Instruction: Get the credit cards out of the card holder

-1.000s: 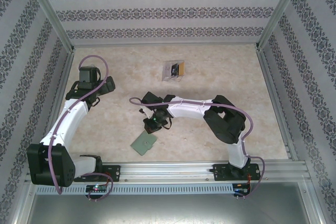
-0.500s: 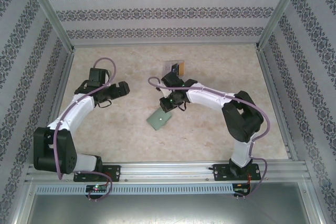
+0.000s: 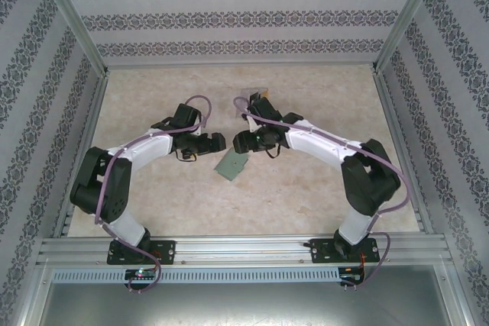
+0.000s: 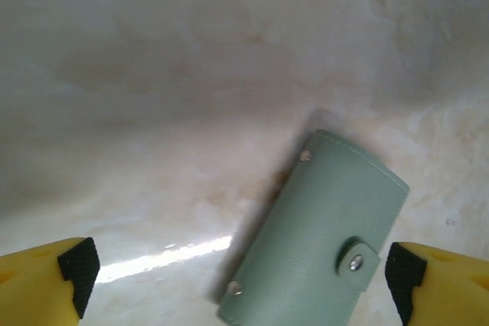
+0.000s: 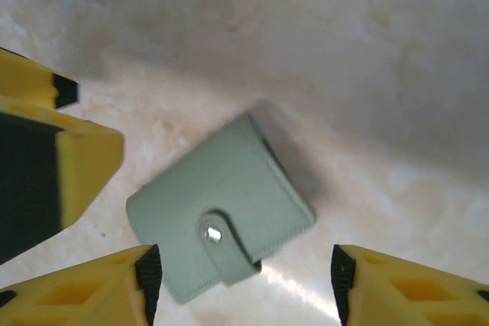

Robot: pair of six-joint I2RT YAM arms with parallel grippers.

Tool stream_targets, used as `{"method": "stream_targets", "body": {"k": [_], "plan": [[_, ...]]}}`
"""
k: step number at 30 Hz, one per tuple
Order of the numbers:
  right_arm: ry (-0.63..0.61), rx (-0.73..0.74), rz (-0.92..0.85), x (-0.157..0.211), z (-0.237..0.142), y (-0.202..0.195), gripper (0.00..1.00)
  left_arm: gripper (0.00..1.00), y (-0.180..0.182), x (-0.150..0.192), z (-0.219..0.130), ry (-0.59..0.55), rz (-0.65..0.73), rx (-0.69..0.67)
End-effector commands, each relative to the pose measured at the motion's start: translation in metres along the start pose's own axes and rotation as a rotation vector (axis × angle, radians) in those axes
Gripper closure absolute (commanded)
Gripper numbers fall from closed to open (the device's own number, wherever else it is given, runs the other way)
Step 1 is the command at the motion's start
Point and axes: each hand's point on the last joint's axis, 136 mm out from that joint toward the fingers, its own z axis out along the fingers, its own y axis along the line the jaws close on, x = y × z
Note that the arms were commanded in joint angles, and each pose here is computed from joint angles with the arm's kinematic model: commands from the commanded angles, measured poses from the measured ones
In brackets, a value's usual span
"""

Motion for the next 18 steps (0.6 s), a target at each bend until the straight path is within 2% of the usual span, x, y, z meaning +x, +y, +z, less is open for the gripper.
{"method": "stream_targets", "body": {"k": [1,4,7,10,18], "plan": [[0.004,-0.034,0.234,0.015,0.009,-0.005,0.43,0.11,-0.022,0.007,0.015,0.067,-0.05,0.098],[-0.021,-0.11,0.312,0.018,0.02,0.002,0.51,0.14,-0.022,0.02,0.02,0.086,-0.068,0.112],[-0.025,-0.089,0.349,0.022,0.029,0.0,0.56,0.18,-0.021,0.027,0.024,0.101,-0.079,0.123],[-0.031,-0.097,0.379,0.022,0.037,-0.004,0.59,0.27,-0.024,0.033,0.026,0.121,-0.07,0.13],[-0.001,-0.02,0.403,0.028,0.052,-0.021,0.65,0.33,-0.008,0.038,0.025,0.093,-0.094,0.044]]}}
